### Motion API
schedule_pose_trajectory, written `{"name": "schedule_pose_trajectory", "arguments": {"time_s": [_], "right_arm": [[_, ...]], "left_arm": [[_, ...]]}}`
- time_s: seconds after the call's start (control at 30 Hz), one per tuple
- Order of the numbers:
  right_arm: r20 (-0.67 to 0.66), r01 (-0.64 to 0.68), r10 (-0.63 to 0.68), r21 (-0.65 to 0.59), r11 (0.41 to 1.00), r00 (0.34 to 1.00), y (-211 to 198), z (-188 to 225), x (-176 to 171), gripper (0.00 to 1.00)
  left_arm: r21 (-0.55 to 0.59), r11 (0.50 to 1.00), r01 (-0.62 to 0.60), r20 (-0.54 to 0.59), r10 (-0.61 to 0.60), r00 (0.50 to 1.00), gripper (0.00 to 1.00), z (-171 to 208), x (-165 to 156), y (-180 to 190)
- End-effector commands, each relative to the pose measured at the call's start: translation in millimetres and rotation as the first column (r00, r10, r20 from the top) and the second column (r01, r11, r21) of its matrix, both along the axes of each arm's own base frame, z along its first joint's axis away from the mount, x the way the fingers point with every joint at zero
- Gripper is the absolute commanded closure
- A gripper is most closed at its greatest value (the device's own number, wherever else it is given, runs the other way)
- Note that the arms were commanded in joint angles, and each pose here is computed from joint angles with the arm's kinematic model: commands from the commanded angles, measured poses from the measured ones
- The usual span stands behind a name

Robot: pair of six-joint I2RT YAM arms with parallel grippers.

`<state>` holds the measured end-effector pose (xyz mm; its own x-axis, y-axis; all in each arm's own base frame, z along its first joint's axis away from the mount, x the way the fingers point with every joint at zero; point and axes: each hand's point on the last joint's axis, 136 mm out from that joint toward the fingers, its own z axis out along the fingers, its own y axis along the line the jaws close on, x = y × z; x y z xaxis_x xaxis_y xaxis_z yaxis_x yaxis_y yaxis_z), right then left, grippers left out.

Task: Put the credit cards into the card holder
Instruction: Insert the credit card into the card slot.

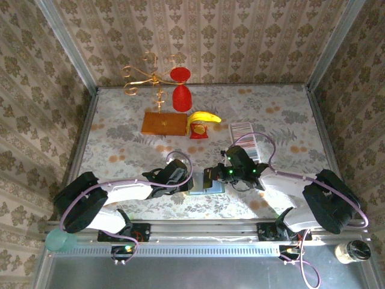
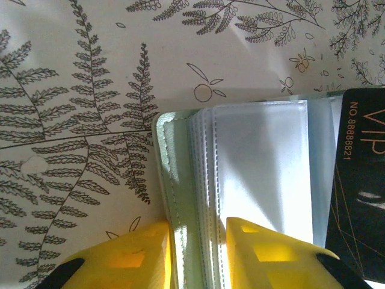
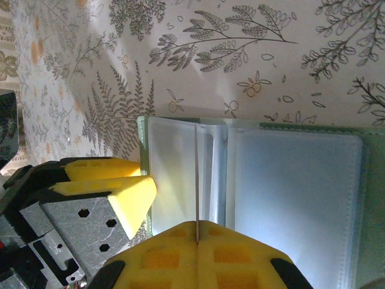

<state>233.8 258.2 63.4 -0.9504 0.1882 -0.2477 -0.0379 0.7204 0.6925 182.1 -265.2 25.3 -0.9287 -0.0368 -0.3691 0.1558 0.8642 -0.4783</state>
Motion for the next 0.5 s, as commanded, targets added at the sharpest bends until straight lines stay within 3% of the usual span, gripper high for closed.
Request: {"name": "schedule_pose_trajectory", "arguments": {"time_s": [0.0,0.47], "right_arm": [[0.015,0.049,-0.049,-0.003,0.999,0.999,-5.7,-0.1,5.0,1.0],[0.002,0.072,-0.072,0.026,0.997,0.997,-2.2,-2.6,7.5,1.0]], "left_arm": [[0.107,0.994,0.009,-0.063,-0.003,0.998,0.72,-25.7,-16.0,20.5],[0.106,0.994,0.007,-0.064,-0.001,0.998,0.73,-25.7,-17.1,20.6]]}}
